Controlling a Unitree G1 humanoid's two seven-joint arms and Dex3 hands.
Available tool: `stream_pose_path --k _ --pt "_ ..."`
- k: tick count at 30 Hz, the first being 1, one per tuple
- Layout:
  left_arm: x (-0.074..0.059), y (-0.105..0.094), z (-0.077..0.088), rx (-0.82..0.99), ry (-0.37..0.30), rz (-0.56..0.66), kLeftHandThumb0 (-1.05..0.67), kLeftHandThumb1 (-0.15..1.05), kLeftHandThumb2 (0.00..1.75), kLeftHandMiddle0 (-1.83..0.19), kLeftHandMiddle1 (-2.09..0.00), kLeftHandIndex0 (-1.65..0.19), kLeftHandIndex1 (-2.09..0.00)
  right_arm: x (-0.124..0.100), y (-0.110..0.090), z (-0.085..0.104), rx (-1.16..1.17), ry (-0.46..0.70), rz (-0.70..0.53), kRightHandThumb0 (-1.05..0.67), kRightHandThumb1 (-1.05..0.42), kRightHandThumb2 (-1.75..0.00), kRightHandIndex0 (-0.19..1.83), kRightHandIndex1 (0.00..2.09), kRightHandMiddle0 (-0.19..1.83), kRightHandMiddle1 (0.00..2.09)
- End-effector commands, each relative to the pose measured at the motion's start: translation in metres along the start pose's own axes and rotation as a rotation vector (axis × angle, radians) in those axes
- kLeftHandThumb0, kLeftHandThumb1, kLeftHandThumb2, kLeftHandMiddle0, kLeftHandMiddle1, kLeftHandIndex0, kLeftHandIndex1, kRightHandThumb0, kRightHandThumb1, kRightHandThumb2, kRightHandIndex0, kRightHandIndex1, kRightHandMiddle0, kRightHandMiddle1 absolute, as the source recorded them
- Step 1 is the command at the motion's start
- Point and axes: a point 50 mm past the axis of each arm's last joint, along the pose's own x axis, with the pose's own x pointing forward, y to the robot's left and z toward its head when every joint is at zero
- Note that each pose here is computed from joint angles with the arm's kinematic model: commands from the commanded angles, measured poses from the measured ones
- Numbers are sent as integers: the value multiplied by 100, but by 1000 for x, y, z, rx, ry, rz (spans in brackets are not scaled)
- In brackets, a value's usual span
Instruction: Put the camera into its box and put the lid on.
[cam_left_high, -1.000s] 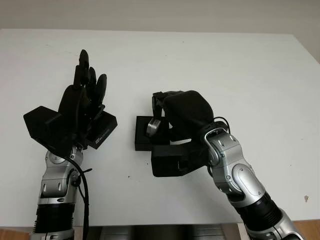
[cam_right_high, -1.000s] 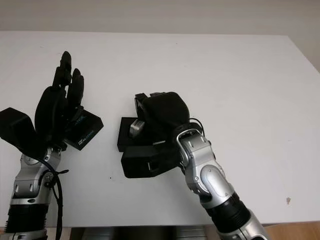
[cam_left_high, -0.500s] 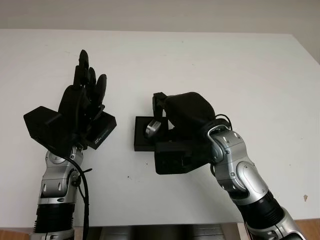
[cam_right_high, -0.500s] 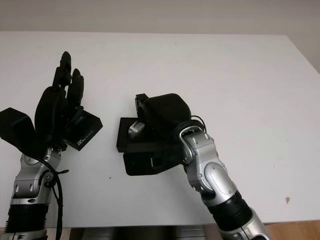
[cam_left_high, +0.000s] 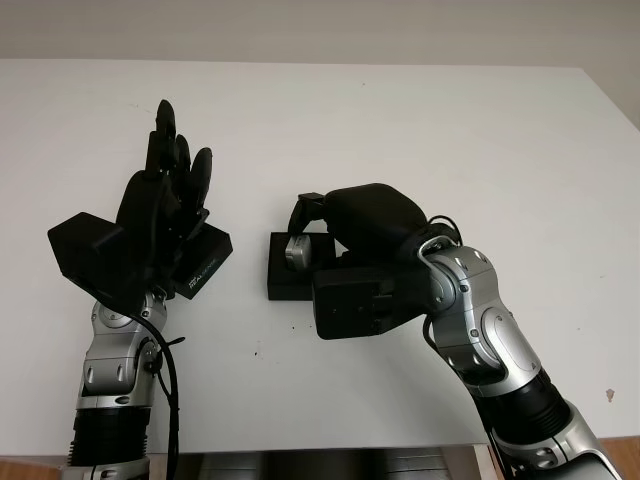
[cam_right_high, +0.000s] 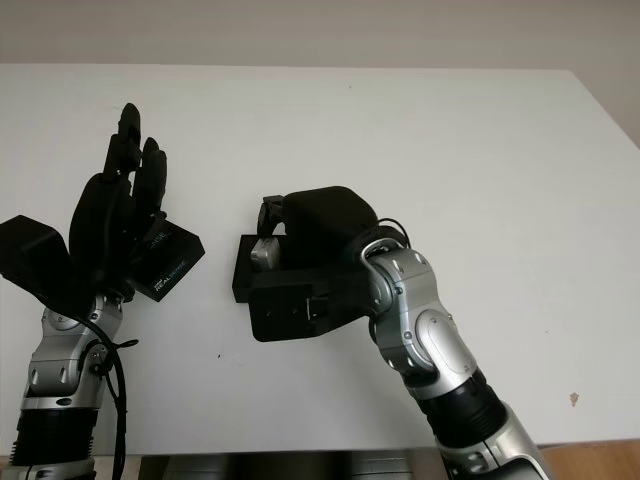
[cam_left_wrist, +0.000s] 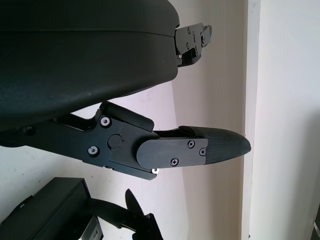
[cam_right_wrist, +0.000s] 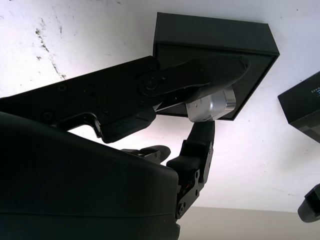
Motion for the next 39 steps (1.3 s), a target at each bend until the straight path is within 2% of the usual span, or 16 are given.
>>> stream_pose_path --k 1,6,7,8,12,15,20,25,30,33,39 --pt "0 1 2 9 -8 1 -72 105 43 19 0 19 0 1 1 1 20 -4 -1 -87 -105 -16 37 5 37 47" --pt "0 0 2 4 -11 0 -70 105 43 19 0 19 0 2 5 0 53 -3 -62 -81 -105 -19 43 8 50 54" --pt "-1 0 2 3 -10 0 -71 105 43 19 0 19 0 2 6 0 64 2 -78 -78 -105 -19 44 8 49 65" --pt "-1 0 2 3 -8 0 -71 105 43 19 0 19 0 2 6 0 71 5 -88 -72 -105 -18 45 8 44 87" --pt "-1 1 2 11 -1 1 -72 105 43 19 0 19 0 2 7 1 70 14 -127 -63 -105 -16 50 10 43 119" --pt "-1 0 1 19 -5 -4 -71 105 44 19 0 19 0 2 7 1 50 19 -158 -59 -105 -14 52 12 45 129" --pt "-1 0 1 22 -10 -4 -71 105 45 19 0 19 0 2 9 3 -1 31 -199 -58 -105 -11 54 13 45 134" --pt "-1 0 1 27 -13 -8 -72 105 44 19 0 19 0 2 11 5 -98 38 -237 -52 -104 -7 59 18 45 155" --pt "-1 0 1 19 -10 -5 -73 105 43 19 0 19 0 0 12 7 -143 34 -275 -54 -101 -5 62 22 45 160" --pt "-1 1 1 23 -9 -3 -73 105 43 19 0 19 0 -1 12 8 -148 30 -281 -55 -99 -5 57 23 38 153" --pt "-1 0 1 24 -9 -7 -72 105 44 19 0 19 0 -2 12 7 -153 27 -238 -63 -101 -6 38 22 21 91"
